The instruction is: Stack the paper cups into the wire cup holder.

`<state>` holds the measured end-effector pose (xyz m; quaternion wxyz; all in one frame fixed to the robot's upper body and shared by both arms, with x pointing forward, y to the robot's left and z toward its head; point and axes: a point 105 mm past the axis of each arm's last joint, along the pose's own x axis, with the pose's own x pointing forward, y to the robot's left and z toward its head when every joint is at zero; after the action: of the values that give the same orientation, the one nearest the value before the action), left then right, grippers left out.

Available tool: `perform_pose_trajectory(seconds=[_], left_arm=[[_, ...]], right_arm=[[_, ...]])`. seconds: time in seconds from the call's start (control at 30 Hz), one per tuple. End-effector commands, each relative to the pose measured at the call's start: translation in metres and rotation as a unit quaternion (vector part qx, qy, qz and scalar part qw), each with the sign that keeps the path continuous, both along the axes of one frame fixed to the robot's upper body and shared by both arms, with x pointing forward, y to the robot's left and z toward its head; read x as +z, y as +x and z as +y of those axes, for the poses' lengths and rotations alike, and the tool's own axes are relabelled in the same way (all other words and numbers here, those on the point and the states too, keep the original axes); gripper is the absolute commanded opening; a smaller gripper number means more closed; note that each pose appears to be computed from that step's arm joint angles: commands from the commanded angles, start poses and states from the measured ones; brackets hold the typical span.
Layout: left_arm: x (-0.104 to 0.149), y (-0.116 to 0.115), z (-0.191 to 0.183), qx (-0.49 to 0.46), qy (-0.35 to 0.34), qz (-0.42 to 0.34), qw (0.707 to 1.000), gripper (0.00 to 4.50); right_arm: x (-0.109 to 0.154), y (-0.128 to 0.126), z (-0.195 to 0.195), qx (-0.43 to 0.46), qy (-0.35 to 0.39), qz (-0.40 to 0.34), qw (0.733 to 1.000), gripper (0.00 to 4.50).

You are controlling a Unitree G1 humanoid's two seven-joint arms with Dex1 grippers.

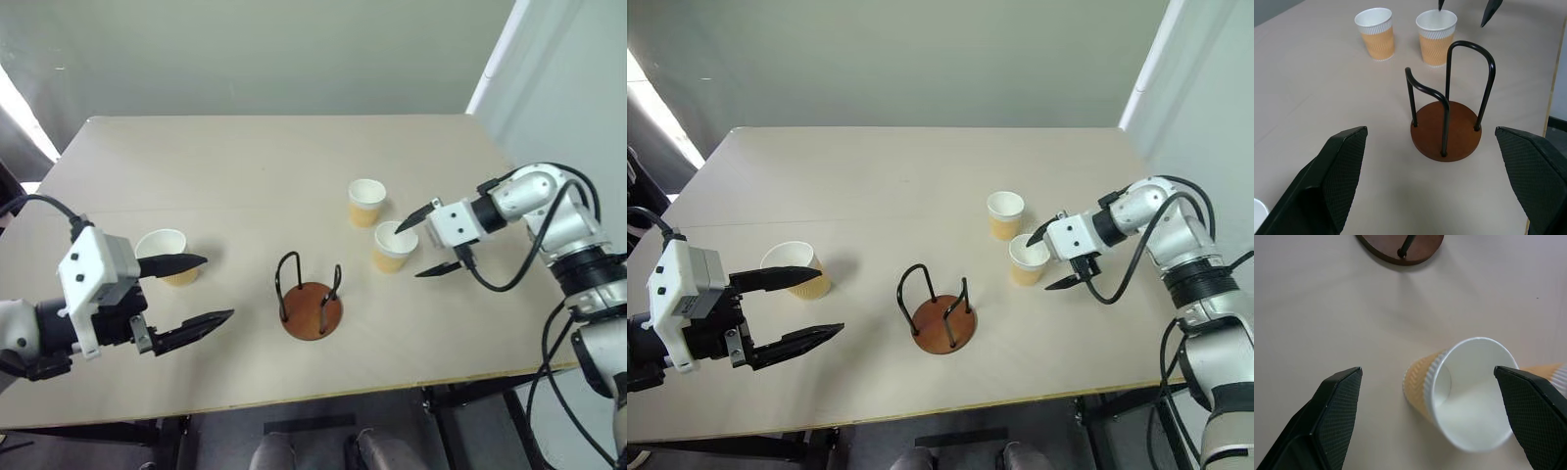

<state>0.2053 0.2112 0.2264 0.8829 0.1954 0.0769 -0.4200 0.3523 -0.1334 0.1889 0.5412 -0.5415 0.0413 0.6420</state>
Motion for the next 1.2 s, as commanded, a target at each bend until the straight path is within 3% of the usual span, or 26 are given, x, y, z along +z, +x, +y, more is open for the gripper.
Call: perform_pose_trajectory(seconds=[0.03, 0.13, 0.23, 0.47, 0.57, 0.83, 0.97, 1.1, 1.2], left_arm=[[0.006, -0.005, -0.001, -0.003, 0.006, -0.013, 1.000, 4.50], [0.005, -0.008, 0.000, 0.005, 0.007, -0.014, 1.000, 4.50], [0.005, -0.010, 0.002, 0.014, 0.009, -0.014, 1.000, 4.50], [0.006, -0.013, 0.003, 0.020, 0.009, -0.014, 1.000, 4.50], [0.004, -0.013, 0.003, 0.021, 0.007, -0.012, 1.000, 4.50], [0.003, -0.010, 0.003, 0.021, 0.006, -0.010, 1.000, 4.50], [0.002, -0.007, 0.002, 0.013, 0.004, -0.009, 1.000, 4.50], [-0.002, -0.003, -0.003, 0.002, 0.006, -0.003, 1.000, 4.50], [-0.001, -0.002, -0.005, -0.004, 0.008, -0.003, 1.000, 4.50]], right_arm=[[0.010, 0.004, -0.002, 0.002, -0.003, -0.025, 1.000, 4.36], [-0.001, 0.008, -0.004, -0.002, -0.022, -0.025, 0.999, 4.36], [-0.008, 0.013, -0.004, -0.004, -0.031, -0.027, 0.999, 3.83], [-0.005, 0.015, 0.001, 0.008, -0.030, -0.036, 0.999, 1.30], [0.007, 0.009, 0.001, 0.025, -0.026, -0.032, 0.999, 0.10], [0.073, -0.022, 0.011, 0.070, 0.044, -0.041, 0.996, 0.01], [0.106, -0.066, 0.036, 0.154, 0.122, 0.004, 0.980, 0.01], [0.100, -0.096, 0.074, 0.225, 0.158, 0.046, 0.960, 0.01], [0.080, -0.089, 0.091, 0.210, 0.154, 0.041, 0.965, 0.01]])
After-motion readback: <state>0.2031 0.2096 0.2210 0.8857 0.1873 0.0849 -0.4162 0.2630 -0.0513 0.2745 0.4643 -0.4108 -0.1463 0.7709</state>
